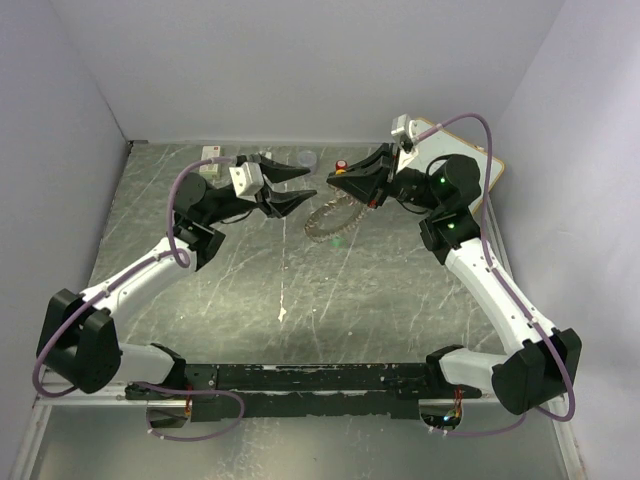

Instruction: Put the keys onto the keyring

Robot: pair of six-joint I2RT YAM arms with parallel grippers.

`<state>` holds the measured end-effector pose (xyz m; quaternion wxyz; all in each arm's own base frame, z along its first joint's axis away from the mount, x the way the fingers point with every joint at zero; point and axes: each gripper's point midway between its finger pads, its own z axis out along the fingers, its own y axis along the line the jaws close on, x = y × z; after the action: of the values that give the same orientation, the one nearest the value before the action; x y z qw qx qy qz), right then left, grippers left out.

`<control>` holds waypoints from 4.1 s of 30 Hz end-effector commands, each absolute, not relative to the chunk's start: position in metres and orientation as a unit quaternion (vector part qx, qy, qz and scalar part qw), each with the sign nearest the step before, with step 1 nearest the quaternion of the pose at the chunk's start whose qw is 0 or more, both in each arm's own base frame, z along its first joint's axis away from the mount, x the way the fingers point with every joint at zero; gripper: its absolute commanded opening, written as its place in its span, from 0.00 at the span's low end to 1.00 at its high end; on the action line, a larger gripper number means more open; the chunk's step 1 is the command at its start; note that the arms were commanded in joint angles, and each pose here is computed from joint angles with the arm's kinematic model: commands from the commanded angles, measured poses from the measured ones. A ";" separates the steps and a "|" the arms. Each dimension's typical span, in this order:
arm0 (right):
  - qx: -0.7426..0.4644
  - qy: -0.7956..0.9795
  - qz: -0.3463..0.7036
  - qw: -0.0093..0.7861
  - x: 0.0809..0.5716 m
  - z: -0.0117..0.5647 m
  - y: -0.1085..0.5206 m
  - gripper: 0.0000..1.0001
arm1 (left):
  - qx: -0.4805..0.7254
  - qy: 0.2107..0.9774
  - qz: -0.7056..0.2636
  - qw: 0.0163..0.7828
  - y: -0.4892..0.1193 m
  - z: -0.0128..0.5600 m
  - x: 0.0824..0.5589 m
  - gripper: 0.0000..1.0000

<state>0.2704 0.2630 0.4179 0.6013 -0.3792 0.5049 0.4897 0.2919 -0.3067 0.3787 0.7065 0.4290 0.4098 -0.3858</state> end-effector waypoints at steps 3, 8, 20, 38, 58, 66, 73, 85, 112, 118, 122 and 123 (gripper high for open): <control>-0.391 0.478 0.486 0.618 0.267 0.440 0.262 0.00 | 0.491 0.347 -0.456 0.656 -0.319 0.390 0.265 0.57; -0.395 0.476 0.492 0.613 0.267 0.439 0.264 0.00 | 0.495 0.339 -0.480 0.641 -0.323 0.385 0.261 0.57; -0.401 0.475 0.498 0.604 0.266 0.435 0.266 0.00 | 0.476 0.346 -0.468 0.659 -0.322 0.391 0.272 0.57; -0.405 0.468 0.510 0.596 0.264 0.434 0.268 0.00 | 0.477 0.328 -0.516 0.631 -0.335 0.386 0.273 0.51; -0.407 0.470 0.516 0.590 0.266 0.429 0.270 0.00 | 0.494 0.311 -0.549 0.598 -0.359 0.374 0.255 0.47; -0.406 0.470 0.515 0.591 0.265 0.429 0.269 0.00 | 0.490 0.318 -0.554 0.593 -0.360 0.375 0.254 0.07; -0.402 0.475 0.506 0.598 0.266 0.427 0.267 0.00 | 0.426 0.375 -0.558 0.606 -0.358 0.380 0.272 0.07; -0.381 0.507 0.487 0.600 0.273 0.409 0.263 0.00 | 0.208 0.462 -0.579 0.638 -0.322 0.399 0.316 0.07; -0.306 0.544 0.472 0.623 0.301 0.387 0.255 0.00 | 0.081 0.398 -0.685 0.604 -0.293 0.382 0.314 0.07; -0.309 0.534 0.459 0.639 0.304 0.407 0.252 0.00 | 0.084 0.425 -0.670 0.603 -0.290 0.361 0.312 0.63; -0.313 0.531 0.455 0.643 0.306 0.414 0.252 0.00 | 0.084 0.432 -0.657 0.612 -0.281 0.353 0.312 0.96; -0.314 0.531 0.454 0.643 0.306 0.415 0.252 0.00 | 0.087 0.436 -0.651 0.615 -0.280 0.353 0.312 0.96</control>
<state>0.3069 0.2557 0.3861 0.6144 -0.3039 0.5592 0.4662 0.3220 -0.2999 0.3217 0.5617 0.0727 0.4906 -0.6621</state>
